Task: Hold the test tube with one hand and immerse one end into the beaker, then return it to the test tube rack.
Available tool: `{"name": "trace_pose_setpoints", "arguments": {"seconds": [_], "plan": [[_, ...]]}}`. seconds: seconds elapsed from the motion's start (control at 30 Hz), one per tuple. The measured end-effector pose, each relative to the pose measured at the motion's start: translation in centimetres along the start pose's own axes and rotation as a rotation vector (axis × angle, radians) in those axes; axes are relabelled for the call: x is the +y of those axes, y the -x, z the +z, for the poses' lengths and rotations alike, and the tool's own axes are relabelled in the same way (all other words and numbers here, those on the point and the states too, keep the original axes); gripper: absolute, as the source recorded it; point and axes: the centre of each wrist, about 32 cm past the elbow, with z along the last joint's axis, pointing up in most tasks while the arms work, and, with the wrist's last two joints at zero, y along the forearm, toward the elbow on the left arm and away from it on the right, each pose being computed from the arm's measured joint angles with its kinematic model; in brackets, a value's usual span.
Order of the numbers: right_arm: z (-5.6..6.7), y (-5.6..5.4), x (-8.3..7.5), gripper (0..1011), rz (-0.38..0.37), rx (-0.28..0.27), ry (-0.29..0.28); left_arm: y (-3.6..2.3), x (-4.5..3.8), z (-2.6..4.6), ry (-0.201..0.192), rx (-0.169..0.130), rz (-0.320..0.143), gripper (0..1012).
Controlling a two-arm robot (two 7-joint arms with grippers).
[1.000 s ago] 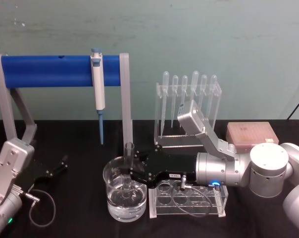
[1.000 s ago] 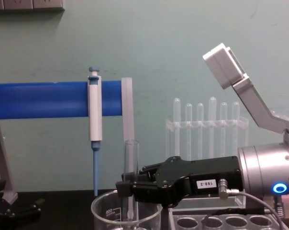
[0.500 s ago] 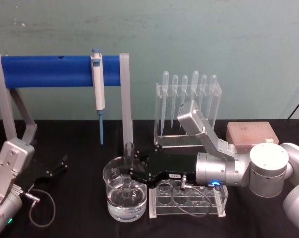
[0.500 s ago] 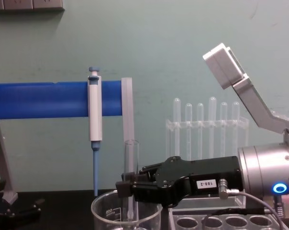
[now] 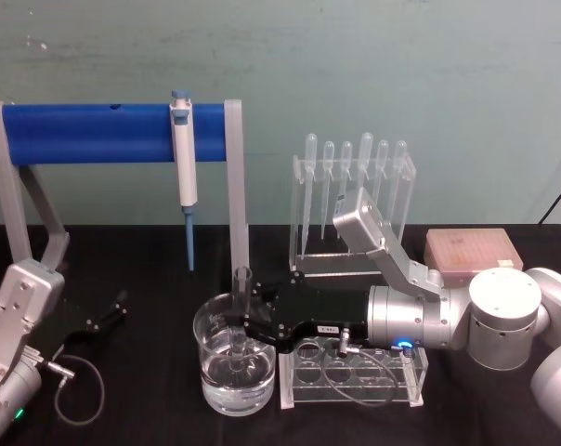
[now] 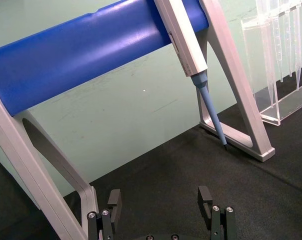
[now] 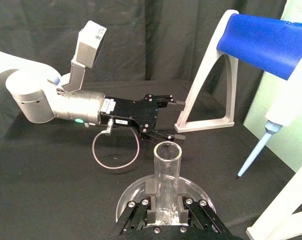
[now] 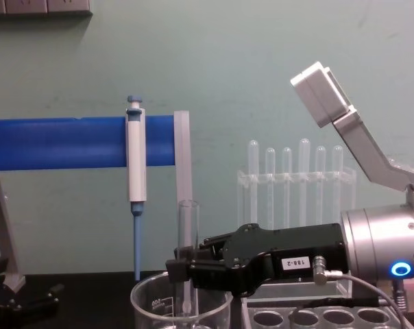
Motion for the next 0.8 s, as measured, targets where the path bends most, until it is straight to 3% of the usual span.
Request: {"name": "trace_pose_setpoints", "arguments": {"seconds": [0.8], "plan": [[0.00, 0.00, 0.00, 238, 0.000, 0.000, 0.000, 0.00, 0.00, 0.00, 0.000, 0.000, 0.000, 1000]]}}
